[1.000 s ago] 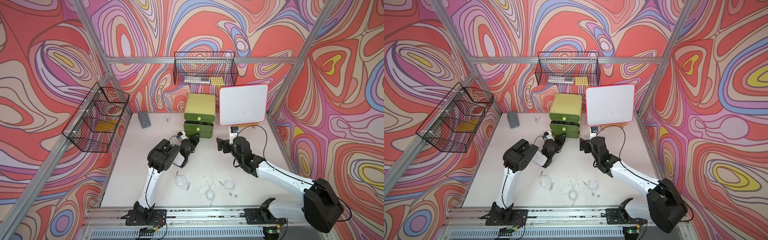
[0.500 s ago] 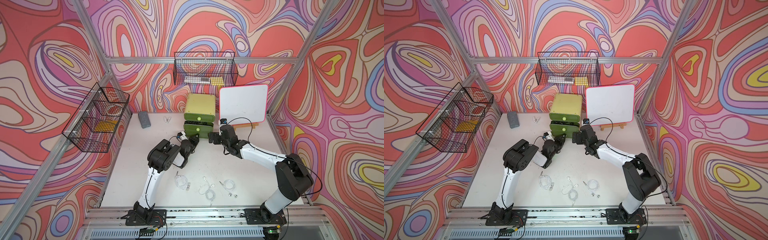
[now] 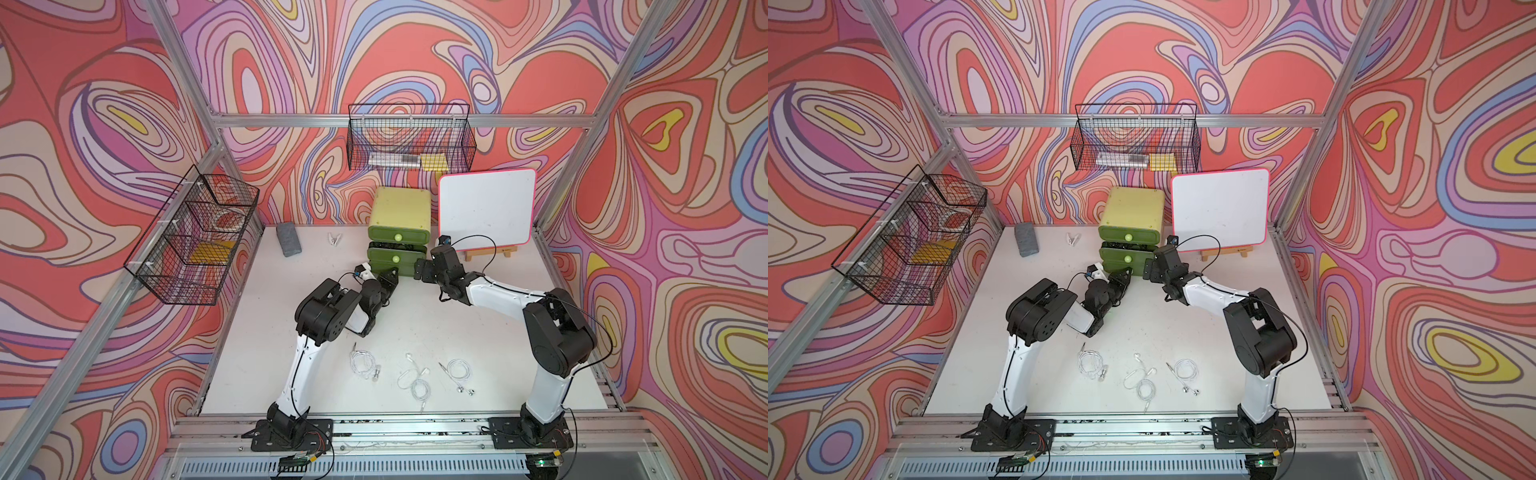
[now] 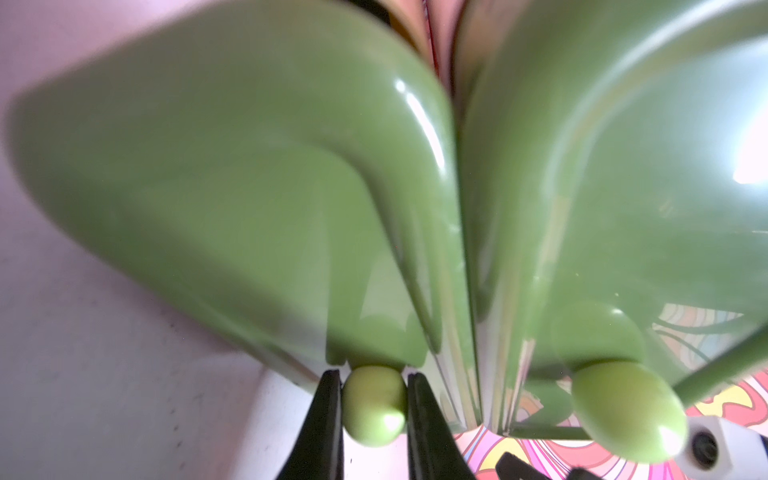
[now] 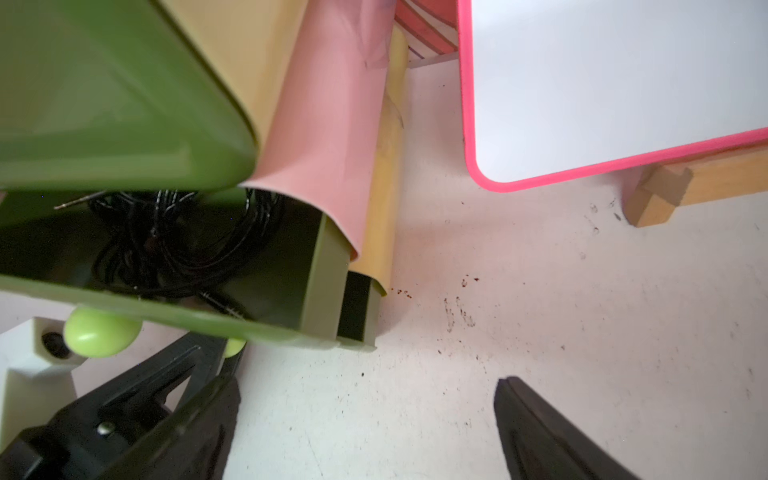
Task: Place the wired earphones into the drawer by color
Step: Close the drawer in the storage box.
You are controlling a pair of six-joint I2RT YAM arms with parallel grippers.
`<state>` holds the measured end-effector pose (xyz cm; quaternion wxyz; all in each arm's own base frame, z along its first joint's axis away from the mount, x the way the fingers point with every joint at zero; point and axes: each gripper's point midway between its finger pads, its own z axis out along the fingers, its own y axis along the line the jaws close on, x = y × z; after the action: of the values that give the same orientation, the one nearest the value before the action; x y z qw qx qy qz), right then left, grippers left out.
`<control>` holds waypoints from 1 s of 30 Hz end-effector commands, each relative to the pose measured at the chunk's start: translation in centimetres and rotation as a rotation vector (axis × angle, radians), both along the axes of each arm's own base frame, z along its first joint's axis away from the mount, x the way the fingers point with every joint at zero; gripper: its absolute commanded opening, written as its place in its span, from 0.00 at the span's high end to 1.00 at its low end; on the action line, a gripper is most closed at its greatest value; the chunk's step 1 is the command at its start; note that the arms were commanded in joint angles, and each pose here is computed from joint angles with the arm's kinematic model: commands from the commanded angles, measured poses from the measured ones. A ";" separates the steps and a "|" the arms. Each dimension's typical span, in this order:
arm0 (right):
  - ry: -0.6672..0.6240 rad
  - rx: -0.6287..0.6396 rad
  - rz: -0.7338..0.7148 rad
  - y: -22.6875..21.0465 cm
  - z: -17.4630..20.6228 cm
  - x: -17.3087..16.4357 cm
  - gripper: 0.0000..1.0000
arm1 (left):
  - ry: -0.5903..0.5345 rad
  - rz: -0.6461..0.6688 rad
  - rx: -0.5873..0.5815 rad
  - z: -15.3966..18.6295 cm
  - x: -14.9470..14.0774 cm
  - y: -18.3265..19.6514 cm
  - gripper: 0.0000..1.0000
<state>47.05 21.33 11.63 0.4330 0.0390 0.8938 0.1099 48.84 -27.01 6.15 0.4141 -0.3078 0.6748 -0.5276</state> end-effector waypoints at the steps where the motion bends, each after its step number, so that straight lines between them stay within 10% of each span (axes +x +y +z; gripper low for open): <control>1: -0.025 0.024 -0.053 -0.5 0.5 1.2 0.02 | -0.007 -0.010 -0.002 0.3 -0.3 -0.2 0.87; 30: -0.067 0.060 -0.077 -0.1 1.4 4.9 0.02 | -0.004 -0.026 -0.011 0.8 -1.2 -0.4 0.91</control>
<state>50.98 21.61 12.67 0.4553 0.0717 0.8790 0.1221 48.33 -27.04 6.10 0.4102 -0.3071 0.6764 -0.5290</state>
